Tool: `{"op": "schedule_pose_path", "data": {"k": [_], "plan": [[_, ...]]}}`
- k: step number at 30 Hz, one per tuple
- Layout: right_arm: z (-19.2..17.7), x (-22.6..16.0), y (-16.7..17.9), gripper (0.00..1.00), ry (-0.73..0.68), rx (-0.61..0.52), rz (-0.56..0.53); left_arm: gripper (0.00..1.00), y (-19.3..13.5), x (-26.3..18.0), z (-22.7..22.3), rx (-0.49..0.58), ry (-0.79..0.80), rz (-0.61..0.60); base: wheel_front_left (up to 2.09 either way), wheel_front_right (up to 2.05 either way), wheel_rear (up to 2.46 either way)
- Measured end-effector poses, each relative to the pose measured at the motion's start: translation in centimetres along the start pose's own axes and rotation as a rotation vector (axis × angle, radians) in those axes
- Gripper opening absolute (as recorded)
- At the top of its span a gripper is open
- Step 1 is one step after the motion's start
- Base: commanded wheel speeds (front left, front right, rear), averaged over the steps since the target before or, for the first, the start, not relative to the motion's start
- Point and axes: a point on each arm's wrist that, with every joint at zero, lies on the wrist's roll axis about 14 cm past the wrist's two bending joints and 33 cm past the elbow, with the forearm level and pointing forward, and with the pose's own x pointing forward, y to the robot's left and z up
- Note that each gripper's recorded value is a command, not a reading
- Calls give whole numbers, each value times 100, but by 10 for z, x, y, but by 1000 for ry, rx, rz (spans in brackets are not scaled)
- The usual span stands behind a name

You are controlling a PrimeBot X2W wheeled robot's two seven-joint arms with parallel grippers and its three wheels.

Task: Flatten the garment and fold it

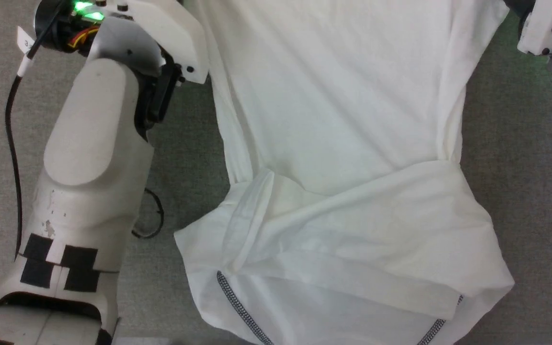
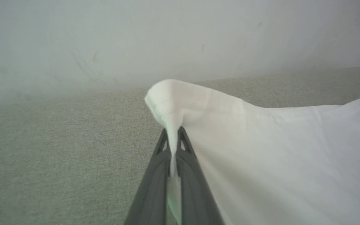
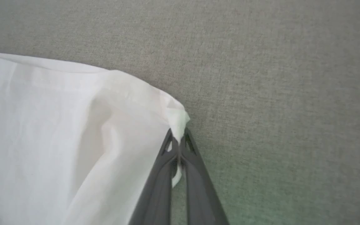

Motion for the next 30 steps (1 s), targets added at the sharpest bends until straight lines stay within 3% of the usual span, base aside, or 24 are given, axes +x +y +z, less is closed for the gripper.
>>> {"op": "schedule_pose_path", "data": {"k": [7,13,18,22,30], "plan": [[61,-46,-16,0,-311,-92,-84,0,13,-15,36,27,-78,28,0,0,0],[114,-101,-11,0,-580,-151,-108,0,15,-33,89,41,-229,39,0,0,0],[136,-144,-2,0,-739,-199,-108,0,10,-57,122,14,-349,36,0,0,0],[113,-160,10,0,-765,-236,-77,0,10,-86,108,-62,-369,50,0,0,0],[9,-174,27,0,-643,-255,6,0,0,-162,43,-160,-283,104,0,0,0]]}}
